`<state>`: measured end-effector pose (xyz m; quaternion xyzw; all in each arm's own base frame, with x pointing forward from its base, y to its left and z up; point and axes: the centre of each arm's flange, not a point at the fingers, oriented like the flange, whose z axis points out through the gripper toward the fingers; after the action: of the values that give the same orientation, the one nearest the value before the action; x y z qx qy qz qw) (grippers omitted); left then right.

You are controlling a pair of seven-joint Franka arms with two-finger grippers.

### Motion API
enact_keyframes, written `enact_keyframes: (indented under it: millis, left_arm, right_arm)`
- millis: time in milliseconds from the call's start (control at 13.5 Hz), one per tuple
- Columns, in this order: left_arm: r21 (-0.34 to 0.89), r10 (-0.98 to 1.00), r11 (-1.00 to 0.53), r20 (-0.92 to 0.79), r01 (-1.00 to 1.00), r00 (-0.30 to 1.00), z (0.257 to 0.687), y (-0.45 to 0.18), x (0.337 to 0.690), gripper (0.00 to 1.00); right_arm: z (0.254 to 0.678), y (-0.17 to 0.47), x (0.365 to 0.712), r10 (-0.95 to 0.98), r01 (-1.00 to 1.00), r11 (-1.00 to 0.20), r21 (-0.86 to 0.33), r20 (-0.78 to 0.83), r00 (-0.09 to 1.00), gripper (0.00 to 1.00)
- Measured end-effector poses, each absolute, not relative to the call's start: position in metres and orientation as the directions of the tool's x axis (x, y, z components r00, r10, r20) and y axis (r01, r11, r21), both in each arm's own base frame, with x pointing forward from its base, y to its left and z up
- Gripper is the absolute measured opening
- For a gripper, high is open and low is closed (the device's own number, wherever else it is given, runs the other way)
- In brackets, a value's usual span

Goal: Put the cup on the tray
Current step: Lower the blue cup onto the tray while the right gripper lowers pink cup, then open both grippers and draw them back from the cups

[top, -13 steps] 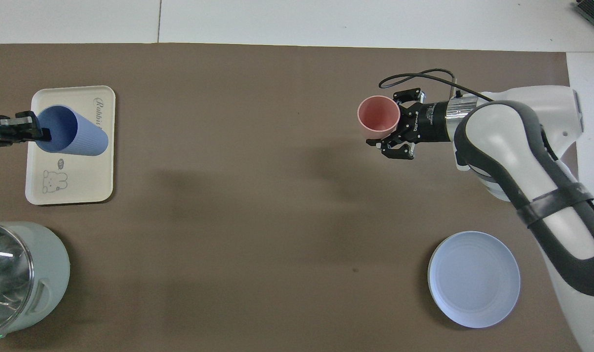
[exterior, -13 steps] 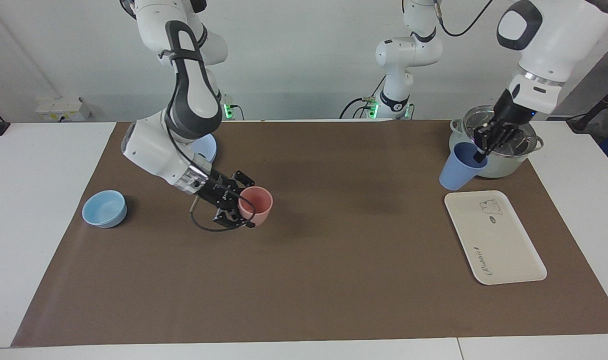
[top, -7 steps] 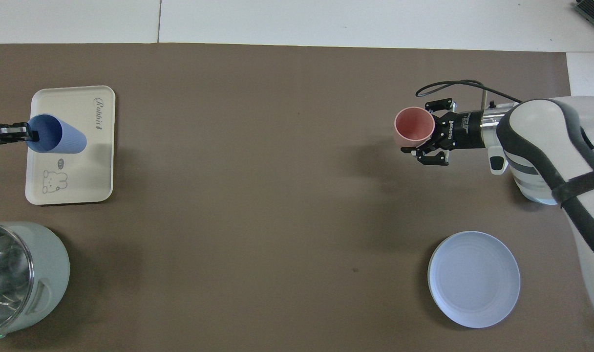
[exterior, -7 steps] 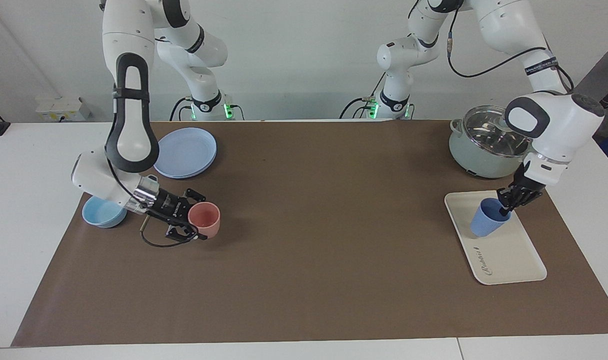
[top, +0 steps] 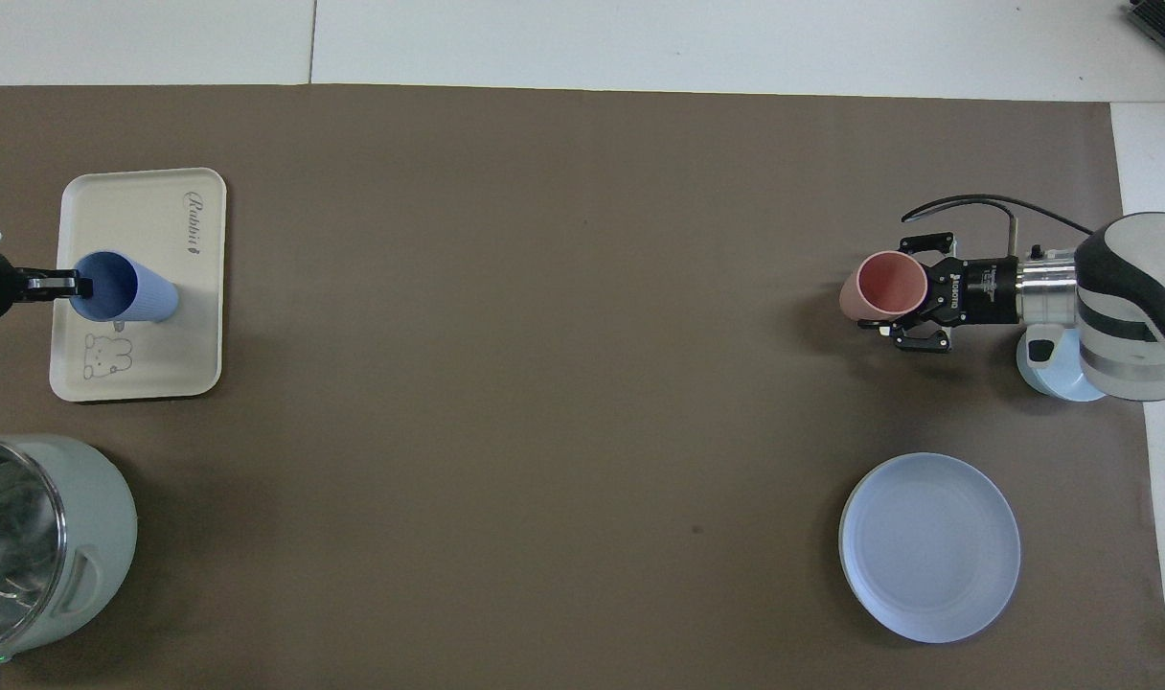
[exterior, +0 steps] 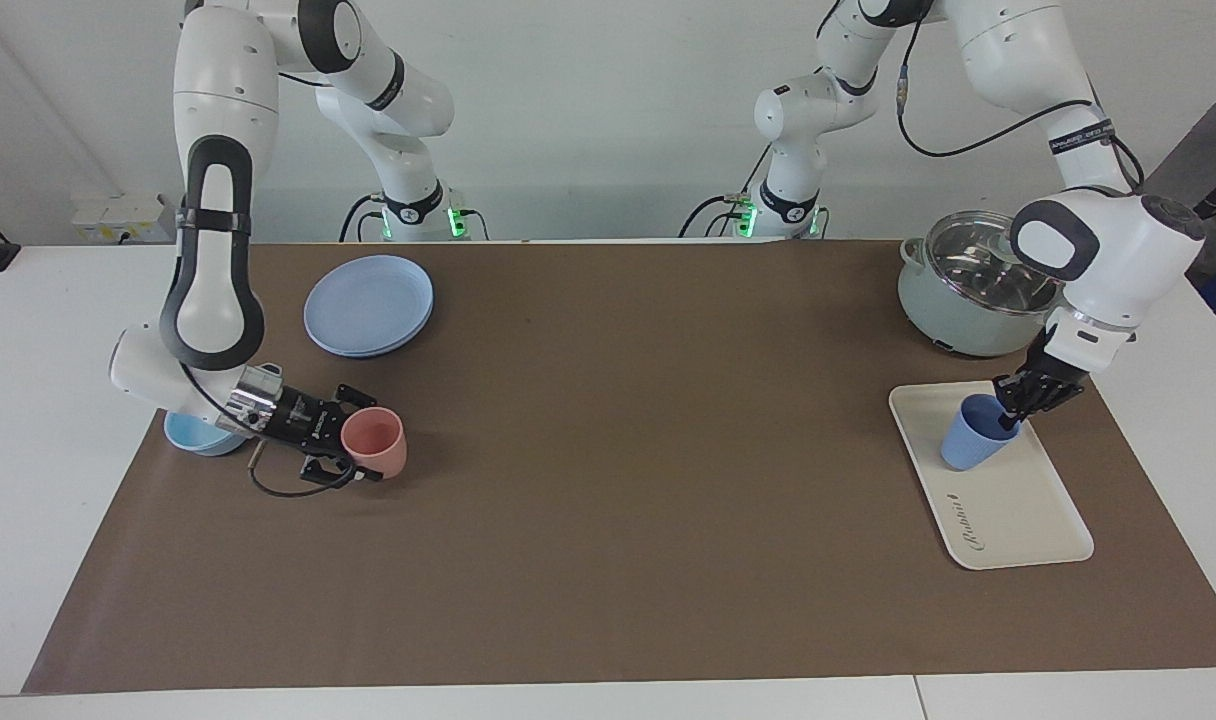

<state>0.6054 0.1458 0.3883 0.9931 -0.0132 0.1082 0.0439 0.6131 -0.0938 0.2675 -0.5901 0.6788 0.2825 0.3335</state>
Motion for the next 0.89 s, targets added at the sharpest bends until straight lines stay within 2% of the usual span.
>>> enact_keyframes:
  millis: [74,223,446,669,743,817,891]
  left_arm:
    - [0.084,-0.019,-0.996,0.216,-0.038,0.976,0.388,0.146,0.605,0.04]
    - [0.082,-0.023,-0.996,0.22,-0.042,0.975,0.389,0.145,0.606,0.22]
    - [0.085,-0.044,-0.994,0.232,-0.065,0.972,0.412,0.136,0.612,0.58]
    - [0.081,-0.128,-0.986,0.18,-0.144,0.975,0.473,0.11,0.618,0.97]
    - [0.06,-0.159,-0.983,0.166,-0.171,0.973,0.49,0.099,0.616,1.0]
    - [0.046,-0.187,-0.98,0.147,-0.195,0.971,0.506,0.083,0.611,1.0]
    - [0.042,-0.209,-0.976,0.122,-0.215,0.97,0.518,0.064,0.604,1.0]
  right_arm:
    - [0.265,-0.099,0.611,-0.61,-0.99,0.137,-0.018,-0.789,-0.07,0.76]
    - [0.259,-0.106,0.608,-0.602,-0.992,0.128,-0.021,-0.796,-0.061,0.76]
    - [0.255,-0.109,0.605,-0.599,-0.992,0.123,-0.021,-0.799,-0.057,0.76]
    - [0.253,-0.107,0.603,-0.599,-0.993,0.117,-0.021,-0.799,-0.054,0.77]
    - [0.252,-0.108,0.603,-0.6,-0.993,0.113,-0.027,-0.799,-0.047,0.81]
    - [0.252,-0.109,0.602,-0.601,-0.993,0.113,-0.03,-0.798,-0.044,0.81]
    - [0.252,-0.111,0.602,-0.602,-0.993,0.114,-0.032,-0.798,-0.043,0.88]
